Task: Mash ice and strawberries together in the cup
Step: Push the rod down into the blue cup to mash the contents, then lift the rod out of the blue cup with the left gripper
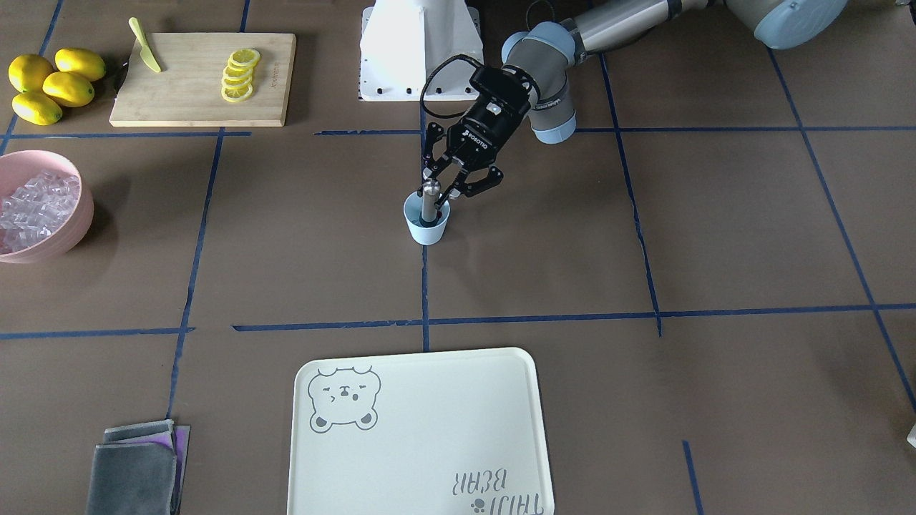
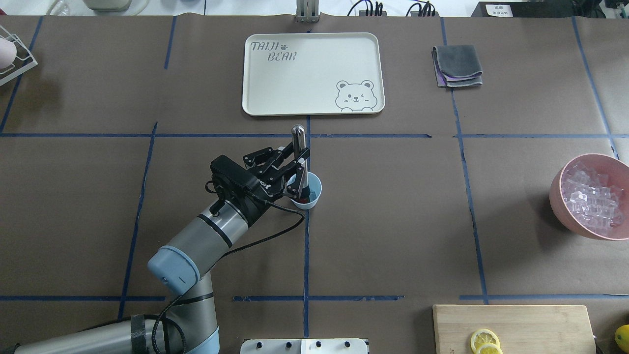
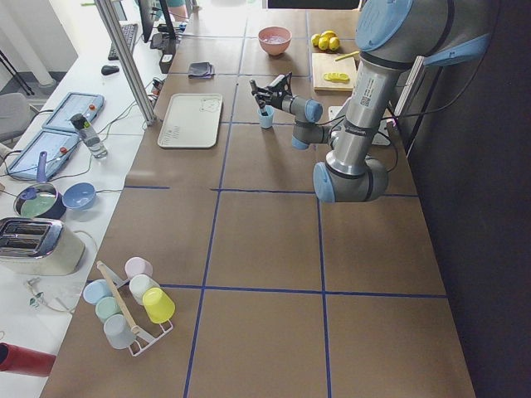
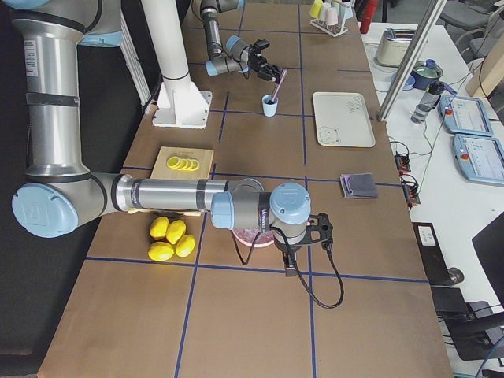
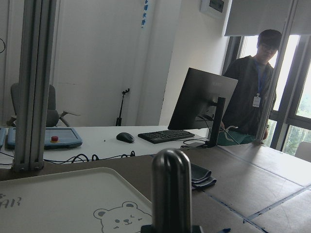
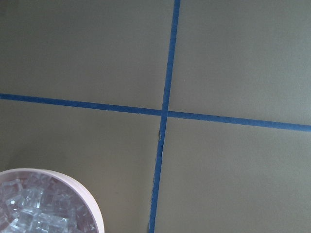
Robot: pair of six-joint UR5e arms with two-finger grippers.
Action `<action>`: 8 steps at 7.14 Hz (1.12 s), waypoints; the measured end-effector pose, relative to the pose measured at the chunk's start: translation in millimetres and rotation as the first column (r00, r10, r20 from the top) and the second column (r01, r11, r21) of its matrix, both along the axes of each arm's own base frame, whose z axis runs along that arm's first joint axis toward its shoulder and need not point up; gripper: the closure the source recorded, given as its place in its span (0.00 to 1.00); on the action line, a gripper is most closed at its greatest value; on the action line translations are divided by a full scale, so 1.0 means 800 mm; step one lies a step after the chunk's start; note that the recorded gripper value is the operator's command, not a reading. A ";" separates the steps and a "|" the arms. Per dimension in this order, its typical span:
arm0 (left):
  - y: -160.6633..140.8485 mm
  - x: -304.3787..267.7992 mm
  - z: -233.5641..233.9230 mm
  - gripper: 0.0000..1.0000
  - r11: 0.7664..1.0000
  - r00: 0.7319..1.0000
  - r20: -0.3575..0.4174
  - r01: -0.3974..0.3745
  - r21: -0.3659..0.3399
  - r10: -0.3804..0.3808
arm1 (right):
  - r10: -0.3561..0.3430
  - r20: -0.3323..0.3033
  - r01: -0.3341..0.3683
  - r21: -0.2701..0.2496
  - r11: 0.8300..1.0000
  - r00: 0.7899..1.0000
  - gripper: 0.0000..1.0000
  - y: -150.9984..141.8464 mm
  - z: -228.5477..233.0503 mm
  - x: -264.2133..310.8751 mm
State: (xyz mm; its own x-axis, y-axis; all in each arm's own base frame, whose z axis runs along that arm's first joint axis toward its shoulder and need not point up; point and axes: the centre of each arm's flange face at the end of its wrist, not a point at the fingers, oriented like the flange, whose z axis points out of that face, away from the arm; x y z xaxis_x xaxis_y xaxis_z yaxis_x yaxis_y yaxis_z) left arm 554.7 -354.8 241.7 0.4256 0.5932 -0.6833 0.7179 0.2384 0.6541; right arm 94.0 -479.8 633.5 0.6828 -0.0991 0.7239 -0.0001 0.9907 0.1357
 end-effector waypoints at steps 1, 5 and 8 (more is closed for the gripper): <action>0.000 0.002 0.002 1.00 1.000 1.000 0.003 -0.002 -0.003 0.002 | 0.000 0.000 0.000 0.000 1.000 1.000 0.00 0.000 0.000 0.000; 0.004 -0.041 -0.051 1.00 1.000 0.998 -0.067 0.003 0.011 -0.003 | 0.003 0.000 -0.003 0.011 1.000 1.000 0.00 -0.003 -0.007 0.001; 0.012 -0.118 -0.133 1.00 1.000 0.994 -0.113 0.013 0.012 -0.011 | 0.002 0.000 -0.002 0.017 1.000 1.000 0.00 -0.005 -0.011 0.001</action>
